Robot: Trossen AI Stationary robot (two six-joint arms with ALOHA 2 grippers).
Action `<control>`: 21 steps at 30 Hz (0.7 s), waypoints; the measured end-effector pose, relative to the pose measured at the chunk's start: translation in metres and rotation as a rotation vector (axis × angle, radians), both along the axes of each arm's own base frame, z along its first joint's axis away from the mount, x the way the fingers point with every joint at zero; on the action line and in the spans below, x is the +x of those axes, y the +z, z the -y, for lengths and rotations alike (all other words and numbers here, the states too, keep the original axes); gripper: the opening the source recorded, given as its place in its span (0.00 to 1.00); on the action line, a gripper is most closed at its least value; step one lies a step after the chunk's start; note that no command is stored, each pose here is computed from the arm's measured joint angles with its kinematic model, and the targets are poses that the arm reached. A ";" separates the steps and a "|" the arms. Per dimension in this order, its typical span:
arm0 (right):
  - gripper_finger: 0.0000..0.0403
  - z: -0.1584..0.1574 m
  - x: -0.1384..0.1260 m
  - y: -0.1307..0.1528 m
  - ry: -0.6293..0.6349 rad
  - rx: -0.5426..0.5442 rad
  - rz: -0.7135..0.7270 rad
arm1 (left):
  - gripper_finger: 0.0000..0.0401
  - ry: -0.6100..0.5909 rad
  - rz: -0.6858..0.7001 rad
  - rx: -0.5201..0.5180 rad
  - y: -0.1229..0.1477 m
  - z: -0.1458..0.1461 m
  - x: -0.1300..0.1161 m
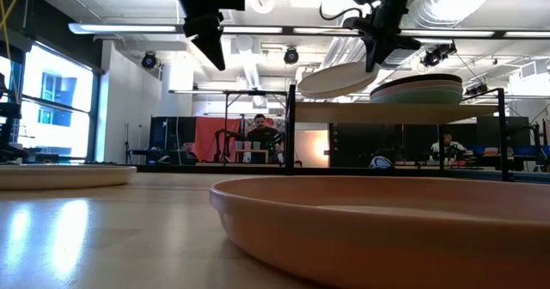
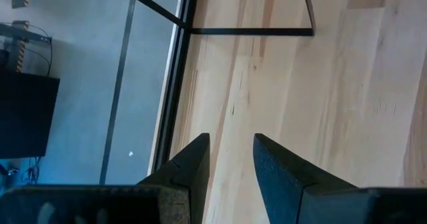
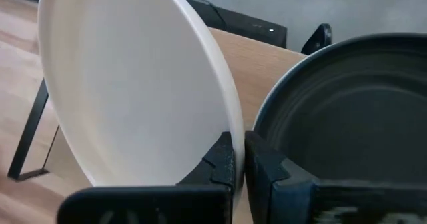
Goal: Place and stack plates onto a shelf
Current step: Put the white plate on the shelf
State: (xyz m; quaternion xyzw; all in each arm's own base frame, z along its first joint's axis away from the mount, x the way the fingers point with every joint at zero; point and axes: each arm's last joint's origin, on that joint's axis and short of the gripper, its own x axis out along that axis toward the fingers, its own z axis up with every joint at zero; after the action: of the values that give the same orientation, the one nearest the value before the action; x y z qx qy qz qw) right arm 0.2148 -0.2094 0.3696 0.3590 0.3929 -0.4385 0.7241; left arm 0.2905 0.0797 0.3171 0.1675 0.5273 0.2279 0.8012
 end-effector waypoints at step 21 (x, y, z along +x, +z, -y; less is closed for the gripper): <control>0.00 0.004 0.028 -0.030 -0.052 0.059 -0.090 | 0.26 -0.001 -0.002 0.000 0.000 0.000 0.000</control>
State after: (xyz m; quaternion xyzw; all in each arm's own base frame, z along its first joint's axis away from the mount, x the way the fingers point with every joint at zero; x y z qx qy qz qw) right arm 0.2429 -0.2138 0.3400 0.3702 0.4285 -0.4614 0.6830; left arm 0.2904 0.0796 0.3170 0.1679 0.5281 0.2274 0.8008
